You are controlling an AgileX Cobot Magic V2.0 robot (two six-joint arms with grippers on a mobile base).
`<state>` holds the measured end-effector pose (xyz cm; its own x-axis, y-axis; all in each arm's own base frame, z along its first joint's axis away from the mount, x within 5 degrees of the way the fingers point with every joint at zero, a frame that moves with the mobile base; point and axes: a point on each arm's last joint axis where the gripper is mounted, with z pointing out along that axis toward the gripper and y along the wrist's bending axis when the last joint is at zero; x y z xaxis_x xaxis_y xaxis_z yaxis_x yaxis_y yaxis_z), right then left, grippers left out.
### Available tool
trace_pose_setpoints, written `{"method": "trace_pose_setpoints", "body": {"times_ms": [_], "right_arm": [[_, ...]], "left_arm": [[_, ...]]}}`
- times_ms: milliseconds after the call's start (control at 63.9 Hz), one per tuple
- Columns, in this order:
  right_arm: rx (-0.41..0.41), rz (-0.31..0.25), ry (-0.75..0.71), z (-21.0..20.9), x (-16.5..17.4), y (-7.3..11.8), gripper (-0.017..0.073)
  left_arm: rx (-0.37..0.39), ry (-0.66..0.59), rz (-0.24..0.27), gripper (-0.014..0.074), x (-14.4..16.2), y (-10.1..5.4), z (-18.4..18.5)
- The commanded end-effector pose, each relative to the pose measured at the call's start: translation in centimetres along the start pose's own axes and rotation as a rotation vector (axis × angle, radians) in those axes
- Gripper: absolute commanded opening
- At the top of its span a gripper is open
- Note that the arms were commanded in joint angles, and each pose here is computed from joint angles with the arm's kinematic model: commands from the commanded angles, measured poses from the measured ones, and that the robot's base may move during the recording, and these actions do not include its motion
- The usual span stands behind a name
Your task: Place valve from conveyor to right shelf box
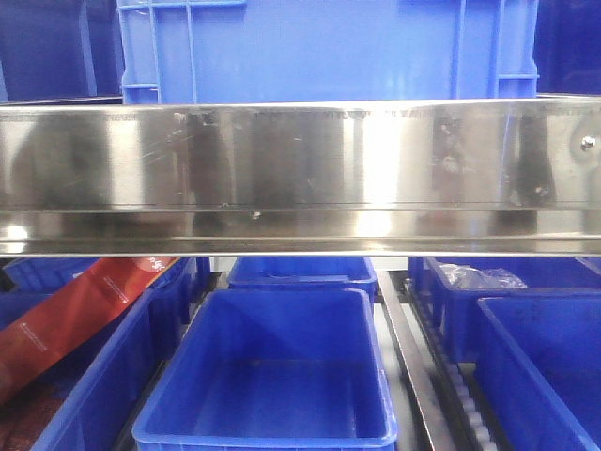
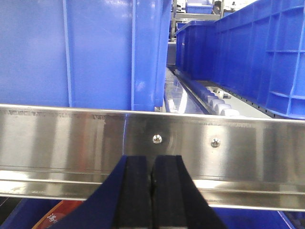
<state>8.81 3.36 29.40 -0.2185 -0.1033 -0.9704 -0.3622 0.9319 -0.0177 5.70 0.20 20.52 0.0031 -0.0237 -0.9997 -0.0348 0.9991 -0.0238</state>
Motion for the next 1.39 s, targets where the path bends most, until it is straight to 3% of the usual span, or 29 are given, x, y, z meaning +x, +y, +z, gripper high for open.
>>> {"method": "trace_pose_setpoints", "body": {"times_ms": [0, 501, 610, 720, 813, 954, 1064, 1377], "right_arm": [[0.012, -0.005, -0.026, -0.1, -0.2, -0.1, -0.0154], [0.012, -0.005, -0.026, -0.1, -0.2, -0.1, -0.0154], [0.011, 0.022, -0.050, -0.2, -0.4, -0.1, -0.0154], [0.067, 0.024, -0.087, -0.8, -0.5, -0.6, -0.0154], [0.163, 0.038, -0.131, -1.5, 0.2, -1.3, -0.0154], [0.297, 0.094, -0.181, -2.3, 2.5, -1.9, -0.0154], [0.359, 0.099, -0.200, -2.6, 4.5, -2.0, -0.0154], [0.384, 0.087, -0.216, -2.2, 9.2, -1.8, -0.0154]], "left_arm": [[-0.002, -0.026, 0.001, -0.0111, -0.3, 0.0, -0.1], [-0.002, -0.026, 0.001, -0.0111, -0.3, 0.0, -0.1], [-0.002, -0.026, 0.001, -0.0111, -0.3, 0.0, -0.1], [-0.002, -0.026, 0.001, -0.0111, -0.3, 0.0, -0.1], [-0.002, -0.026, 0.001, -0.0111, -0.3, 0.0, -0.1], [-0.002, -0.026, 0.001, -0.0111, -0.3, 0.0, -0.1], [-0.002, -0.026, 0.001, -0.0111, -0.3, 0.0, -0.1], [-0.002, -0.026, 0.001, -0.0111, -0.3, 0.0, -0.1]]}}
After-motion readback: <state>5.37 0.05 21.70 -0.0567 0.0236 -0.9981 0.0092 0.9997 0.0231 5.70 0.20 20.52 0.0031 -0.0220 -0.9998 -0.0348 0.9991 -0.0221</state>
